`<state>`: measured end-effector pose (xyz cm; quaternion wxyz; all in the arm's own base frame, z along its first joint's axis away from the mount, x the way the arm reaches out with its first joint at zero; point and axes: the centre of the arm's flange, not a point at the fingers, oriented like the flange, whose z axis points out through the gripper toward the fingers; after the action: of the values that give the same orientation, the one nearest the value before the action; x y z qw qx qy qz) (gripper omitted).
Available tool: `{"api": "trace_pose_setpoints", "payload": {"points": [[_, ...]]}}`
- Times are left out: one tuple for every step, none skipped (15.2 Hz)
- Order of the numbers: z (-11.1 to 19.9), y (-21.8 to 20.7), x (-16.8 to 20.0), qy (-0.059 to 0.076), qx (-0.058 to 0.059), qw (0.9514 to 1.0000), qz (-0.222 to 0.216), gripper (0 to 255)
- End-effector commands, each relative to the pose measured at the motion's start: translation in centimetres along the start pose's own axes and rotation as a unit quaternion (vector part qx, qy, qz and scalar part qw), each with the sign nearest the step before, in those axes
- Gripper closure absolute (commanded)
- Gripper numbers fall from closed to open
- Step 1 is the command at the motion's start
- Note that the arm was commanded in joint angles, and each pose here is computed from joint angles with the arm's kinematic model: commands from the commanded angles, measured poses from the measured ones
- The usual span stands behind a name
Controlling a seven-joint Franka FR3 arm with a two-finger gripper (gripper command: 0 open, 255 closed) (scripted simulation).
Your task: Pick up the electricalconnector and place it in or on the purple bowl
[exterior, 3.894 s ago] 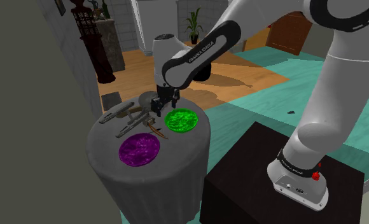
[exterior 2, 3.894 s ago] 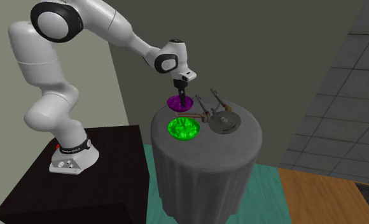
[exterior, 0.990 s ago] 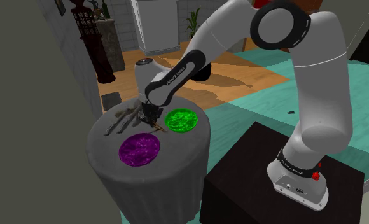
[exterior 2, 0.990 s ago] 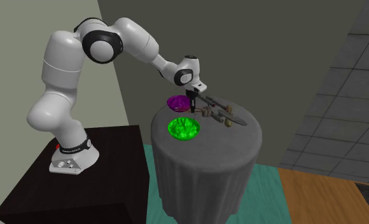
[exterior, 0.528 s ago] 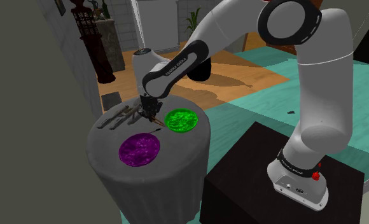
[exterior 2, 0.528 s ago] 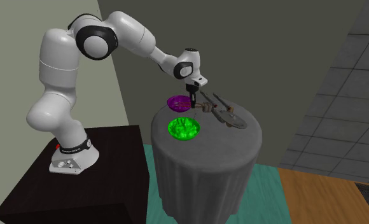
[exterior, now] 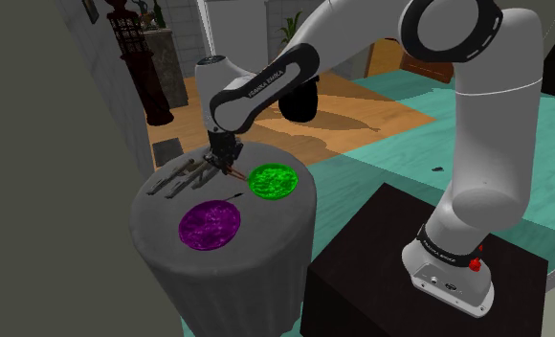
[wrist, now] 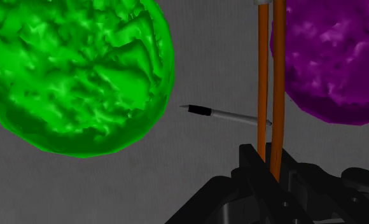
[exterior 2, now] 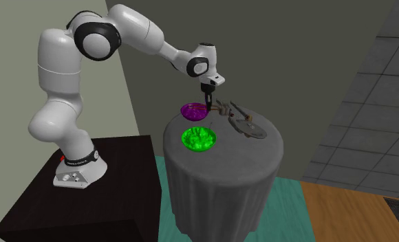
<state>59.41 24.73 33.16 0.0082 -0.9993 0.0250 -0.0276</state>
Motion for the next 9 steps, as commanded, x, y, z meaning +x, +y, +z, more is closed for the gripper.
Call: {"api": "trace_pose_setpoints", "payload": {"points": [[-1.2,-0.1,0.1,0.000,0.000,1.0000,0.000,255],[-1.8,-0.1,0.2,0.000,0.000,1.0000,0.000,255],[-2.3,-0.1,0.2,0.000,0.000,1.0000,0.000,255],[-2.7,-0.1,0.2,0.000,0.000,1.0000,0.000,255],[-2.7,-1.3,-0.4,0.000,0.000,1.0000,0.000,255],[-2.7,-2.4,-1.0,0.000,0.000,1.0000,0.000,255],[-2.8,-3.6,-1.7,0.000,0.000,1.0000,0.000,255],[-2.8,-4.8,-2.3,0.000,0.000,1.0000,0.000,255],[-2.9,-5.9,-2.9,0.000,0.000,1.0000,0.000,255]]}}
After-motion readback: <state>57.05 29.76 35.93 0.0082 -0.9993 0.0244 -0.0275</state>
